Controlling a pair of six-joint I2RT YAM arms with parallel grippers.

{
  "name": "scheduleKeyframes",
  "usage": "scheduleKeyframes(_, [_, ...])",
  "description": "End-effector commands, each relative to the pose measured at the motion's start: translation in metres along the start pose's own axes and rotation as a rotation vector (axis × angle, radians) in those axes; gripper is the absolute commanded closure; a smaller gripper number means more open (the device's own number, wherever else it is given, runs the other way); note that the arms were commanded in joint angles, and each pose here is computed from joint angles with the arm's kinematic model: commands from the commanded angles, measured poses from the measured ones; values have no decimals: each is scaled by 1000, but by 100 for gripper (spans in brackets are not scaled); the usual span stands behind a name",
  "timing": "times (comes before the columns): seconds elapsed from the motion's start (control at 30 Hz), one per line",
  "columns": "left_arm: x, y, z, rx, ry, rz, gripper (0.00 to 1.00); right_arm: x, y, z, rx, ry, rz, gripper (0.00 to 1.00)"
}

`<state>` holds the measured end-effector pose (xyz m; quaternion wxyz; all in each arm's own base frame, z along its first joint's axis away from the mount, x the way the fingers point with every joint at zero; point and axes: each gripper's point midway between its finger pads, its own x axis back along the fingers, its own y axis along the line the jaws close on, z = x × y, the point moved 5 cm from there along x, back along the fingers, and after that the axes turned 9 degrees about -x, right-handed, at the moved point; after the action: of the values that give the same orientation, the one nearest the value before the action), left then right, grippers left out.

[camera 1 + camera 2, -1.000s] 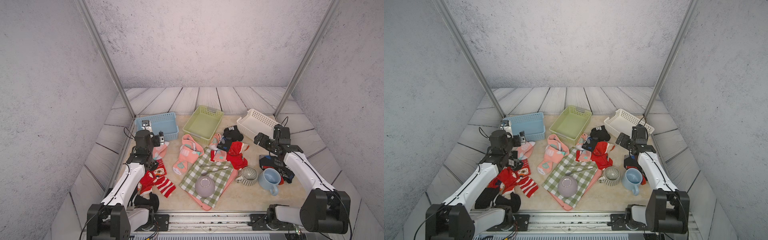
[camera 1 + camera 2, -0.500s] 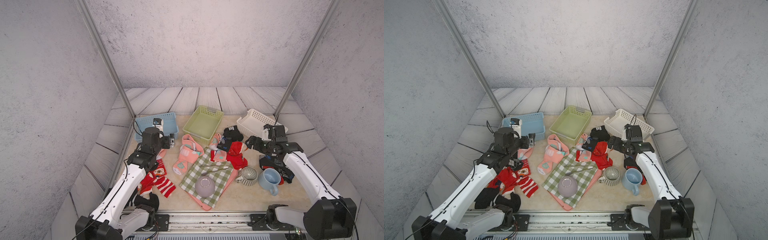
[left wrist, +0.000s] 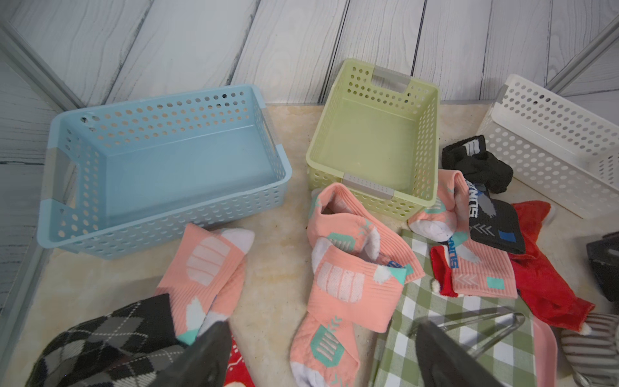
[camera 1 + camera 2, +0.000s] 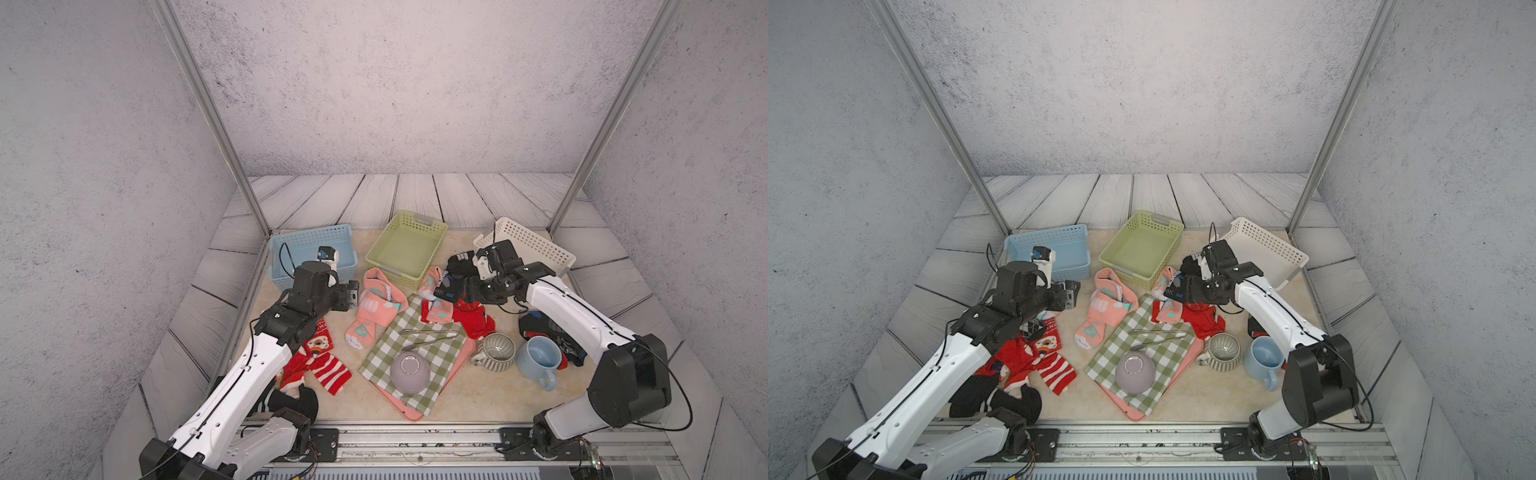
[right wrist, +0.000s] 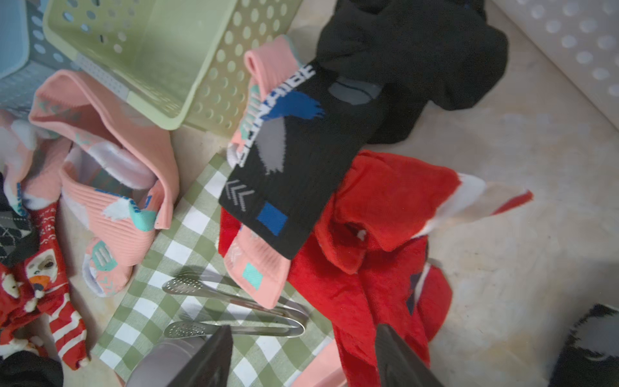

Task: Sort the socks into the basket by color
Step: Pick up the sock from the center of the board.

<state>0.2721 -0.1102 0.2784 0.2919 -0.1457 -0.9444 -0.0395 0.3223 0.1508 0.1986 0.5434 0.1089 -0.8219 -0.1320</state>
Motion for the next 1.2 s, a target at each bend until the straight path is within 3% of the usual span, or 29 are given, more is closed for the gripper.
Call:
scheduleKeyframes(0.0, [6,-1,2,16,13,-2,11,-10,11,-3,90,-8,77,30])
scheduleKeyframes(0.1, [6,-2,5,27,20,10,11,-24,23,-5,188,21,156,17])
scheduleKeyframes(0.4, [7,-5,18,47,50,36,9,-62,38,-15,382,-23,383,9])
scheduleKeyframes(0.6, [5,-6,22,61,55,48,9,-82,32,-18,435,-44,517,11])
scheduleKeyframes(0.67, [4,-6,22,61,55,50,9,-83,32,-19,439,-56,528,19])
scheduleKeyframes(0.87, [1,-7,24,64,61,50,9,-69,39,-24,435,-100,498,73])
scheduleKeyframes(0.93, [0,-7,25,68,61,54,9,-62,40,-26,427,-124,492,85])
scheduleKeyframes(1.03, [-2,-9,25,69,66,61,10,-53,41,-28,428,-131,491,87])
scheduleKeyframes(1.17, [-3,-8,26,69,68,55,10,-36,46,-30,402,-168,452,100])
